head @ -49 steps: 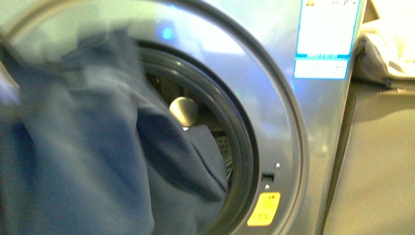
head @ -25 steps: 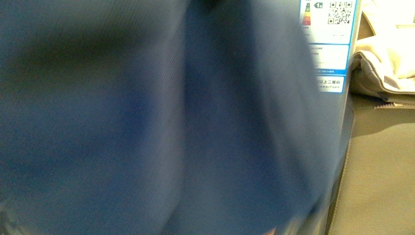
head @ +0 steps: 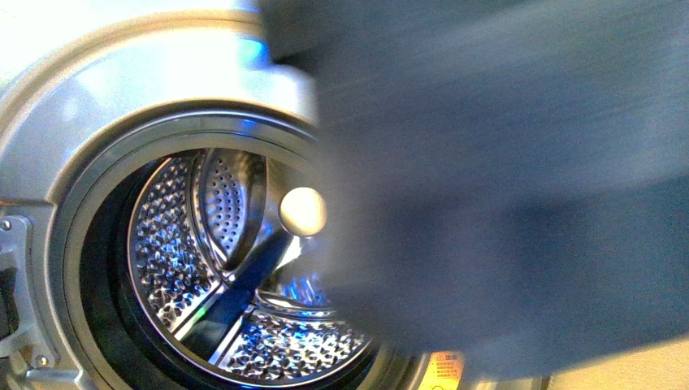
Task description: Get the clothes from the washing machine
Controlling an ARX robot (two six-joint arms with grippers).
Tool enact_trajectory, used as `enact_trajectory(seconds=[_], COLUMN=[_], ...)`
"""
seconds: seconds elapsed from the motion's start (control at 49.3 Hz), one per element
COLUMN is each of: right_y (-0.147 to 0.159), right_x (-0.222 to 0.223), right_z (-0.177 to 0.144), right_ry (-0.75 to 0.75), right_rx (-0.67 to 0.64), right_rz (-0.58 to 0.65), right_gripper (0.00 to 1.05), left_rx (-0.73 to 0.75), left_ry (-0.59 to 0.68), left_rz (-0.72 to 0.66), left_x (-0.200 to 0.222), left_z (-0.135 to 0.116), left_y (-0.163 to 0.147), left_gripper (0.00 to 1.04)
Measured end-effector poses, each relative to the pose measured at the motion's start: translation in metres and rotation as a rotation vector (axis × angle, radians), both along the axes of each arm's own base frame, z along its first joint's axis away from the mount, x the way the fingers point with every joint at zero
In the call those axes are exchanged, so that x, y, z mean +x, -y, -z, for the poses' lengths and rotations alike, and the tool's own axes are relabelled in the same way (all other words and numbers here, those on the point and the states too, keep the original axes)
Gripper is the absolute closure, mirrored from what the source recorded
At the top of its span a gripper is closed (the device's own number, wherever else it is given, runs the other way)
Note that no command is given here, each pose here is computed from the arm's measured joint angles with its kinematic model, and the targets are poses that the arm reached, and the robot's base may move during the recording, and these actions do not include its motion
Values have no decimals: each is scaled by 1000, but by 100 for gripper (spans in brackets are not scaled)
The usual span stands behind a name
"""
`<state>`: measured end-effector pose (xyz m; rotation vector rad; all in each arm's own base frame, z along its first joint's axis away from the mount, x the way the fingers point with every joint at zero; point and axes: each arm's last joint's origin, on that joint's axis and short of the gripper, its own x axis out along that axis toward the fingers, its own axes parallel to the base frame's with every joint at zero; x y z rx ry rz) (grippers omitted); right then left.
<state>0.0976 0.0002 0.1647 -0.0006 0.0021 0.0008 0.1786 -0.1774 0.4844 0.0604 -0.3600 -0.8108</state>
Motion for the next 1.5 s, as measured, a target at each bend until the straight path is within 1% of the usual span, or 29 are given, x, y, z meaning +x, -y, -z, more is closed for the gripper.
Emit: enact_trajectory(seconds=[0.223, 0.385, 0.628, 1.5], right_y=[0, 0, 0, 0], right_x=[0, 0, 0, 0], right_z=[0, 0, 0, 0], right_ry=[0, 0, 0, 0], right_rx=[0, 0, 0, 0], right_rz=[0, 0, 0, 0], right_gripper=[8, 8, 8, 8], left_rx=[25, 25, 16, 14], left_ry=[-3, -16, -11, -9], left_rz=[31, 2, -6, -5], left_x=[6, 13, 13, 13], left_z=[-23, -35, -39, -40], left_y=[38, 50, 50, 50], left_gripper=[98, 98, 98, 98])
